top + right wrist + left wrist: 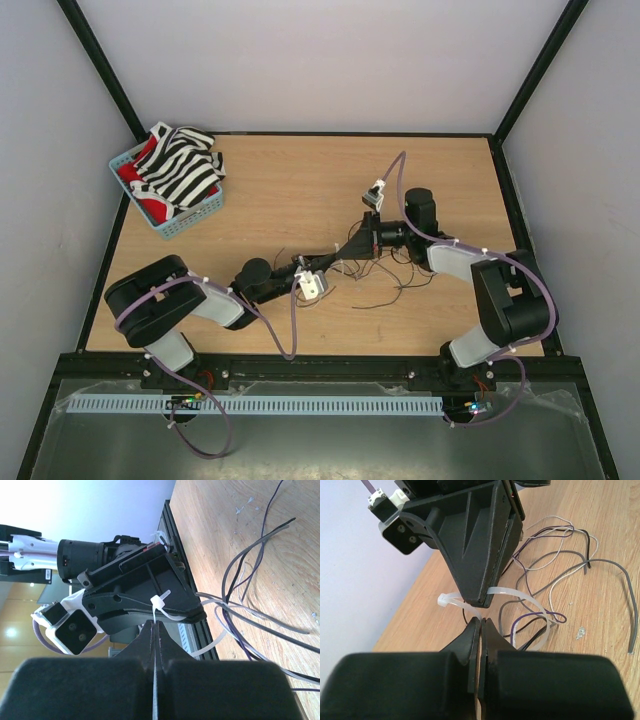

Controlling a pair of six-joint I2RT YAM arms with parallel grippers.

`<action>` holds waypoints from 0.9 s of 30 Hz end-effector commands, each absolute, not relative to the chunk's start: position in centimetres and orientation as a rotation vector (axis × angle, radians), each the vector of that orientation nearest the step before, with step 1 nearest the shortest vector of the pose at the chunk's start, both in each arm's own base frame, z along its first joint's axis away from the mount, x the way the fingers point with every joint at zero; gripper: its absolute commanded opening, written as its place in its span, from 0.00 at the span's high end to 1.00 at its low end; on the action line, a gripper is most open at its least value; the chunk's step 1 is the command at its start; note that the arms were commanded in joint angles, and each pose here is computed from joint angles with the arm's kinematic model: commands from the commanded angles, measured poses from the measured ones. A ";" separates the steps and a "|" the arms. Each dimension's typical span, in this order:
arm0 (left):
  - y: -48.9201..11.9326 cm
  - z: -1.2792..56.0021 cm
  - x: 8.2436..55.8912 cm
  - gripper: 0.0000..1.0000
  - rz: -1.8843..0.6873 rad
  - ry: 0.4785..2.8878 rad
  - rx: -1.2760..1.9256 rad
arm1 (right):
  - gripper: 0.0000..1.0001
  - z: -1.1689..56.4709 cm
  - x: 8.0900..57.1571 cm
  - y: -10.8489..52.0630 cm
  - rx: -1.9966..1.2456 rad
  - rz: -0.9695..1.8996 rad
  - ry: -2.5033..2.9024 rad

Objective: Zip-tie the wires
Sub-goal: Tie the cable at the center of the board.

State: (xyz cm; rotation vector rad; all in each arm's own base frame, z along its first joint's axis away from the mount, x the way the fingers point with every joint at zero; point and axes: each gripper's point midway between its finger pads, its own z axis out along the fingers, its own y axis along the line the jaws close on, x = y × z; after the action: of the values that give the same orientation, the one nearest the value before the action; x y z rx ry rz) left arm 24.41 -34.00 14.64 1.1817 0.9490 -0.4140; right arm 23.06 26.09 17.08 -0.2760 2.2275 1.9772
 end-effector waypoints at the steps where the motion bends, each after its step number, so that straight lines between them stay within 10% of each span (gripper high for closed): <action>1: -34.4 15.9 24.5 1.00 -0.438 0.928 1.133 | 1.00 17.7 22.5 25.7 -0.345 1.949 2.170; 27: -34.1 16.9 24.1 1.00 -0.417 0.875 1.149 | 1.00 18.6 21.3 25.2 -0.486 1.870 2.062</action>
State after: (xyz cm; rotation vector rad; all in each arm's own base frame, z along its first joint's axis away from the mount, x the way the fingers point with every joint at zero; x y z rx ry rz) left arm 24.56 -33.91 15.00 1.1609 0.9508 -0.4248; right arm 20.48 25.13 17.47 -0.4345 2.1158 1.8939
